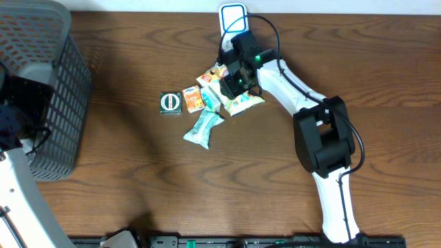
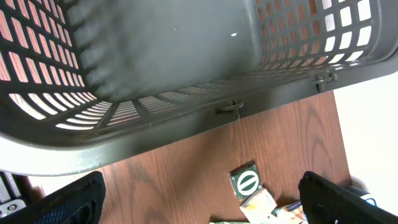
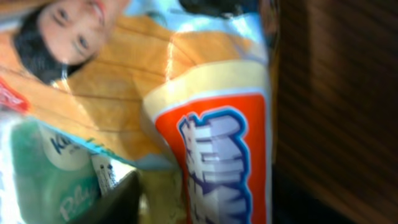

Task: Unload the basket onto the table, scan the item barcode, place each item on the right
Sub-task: 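Hold the snack bag under the scanner with the right gripper, then carry the snack bag to the back-right corner and release it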

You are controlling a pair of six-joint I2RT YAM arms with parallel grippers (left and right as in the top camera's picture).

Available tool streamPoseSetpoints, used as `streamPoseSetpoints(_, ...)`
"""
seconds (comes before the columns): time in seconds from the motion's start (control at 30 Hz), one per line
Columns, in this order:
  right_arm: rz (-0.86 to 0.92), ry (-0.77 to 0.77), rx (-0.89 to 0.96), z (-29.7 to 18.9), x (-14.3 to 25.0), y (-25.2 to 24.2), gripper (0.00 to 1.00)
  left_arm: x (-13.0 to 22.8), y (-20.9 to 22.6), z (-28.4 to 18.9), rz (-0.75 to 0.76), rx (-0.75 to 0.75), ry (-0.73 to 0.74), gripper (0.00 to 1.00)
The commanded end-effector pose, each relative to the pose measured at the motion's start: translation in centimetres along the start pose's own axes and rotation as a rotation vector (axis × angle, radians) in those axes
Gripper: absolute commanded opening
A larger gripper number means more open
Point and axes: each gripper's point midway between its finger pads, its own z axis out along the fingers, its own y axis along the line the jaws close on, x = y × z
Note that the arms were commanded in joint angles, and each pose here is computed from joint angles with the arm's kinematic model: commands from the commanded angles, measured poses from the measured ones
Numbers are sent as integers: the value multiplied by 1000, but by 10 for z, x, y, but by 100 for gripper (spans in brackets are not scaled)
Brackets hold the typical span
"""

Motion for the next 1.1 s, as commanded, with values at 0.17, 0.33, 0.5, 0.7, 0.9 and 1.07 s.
streamPoseSetpoints(0.17,38,-6,1,0,-4,0,1,-1,1,-1,-5,-5,-6,98)
streamPoseSetpoints(0.33,108,-154,13,-44,-47,-2,1,-1,1,-1,-5,-6,-5,98)
streamPoseSetpoints(0.5,115,-386,70,-114,-99,-9,1,-1,1,-1,-5,-5,-6,98)
streamPoseSetpoints(0.7,130,-610,224,-163,-142,-36,1,-1,1,-1,-5,-5,-6,98)
streamPoseSetpoints(0.9,135,-758,301,-157,-171,-56,1,-2,2,-1,-5,-6,-6,97)
streamPoseSetpoints(1.07,119,-888,302,-139,-194,-64,1,-1,1,-1,-5,-6,-5,98)
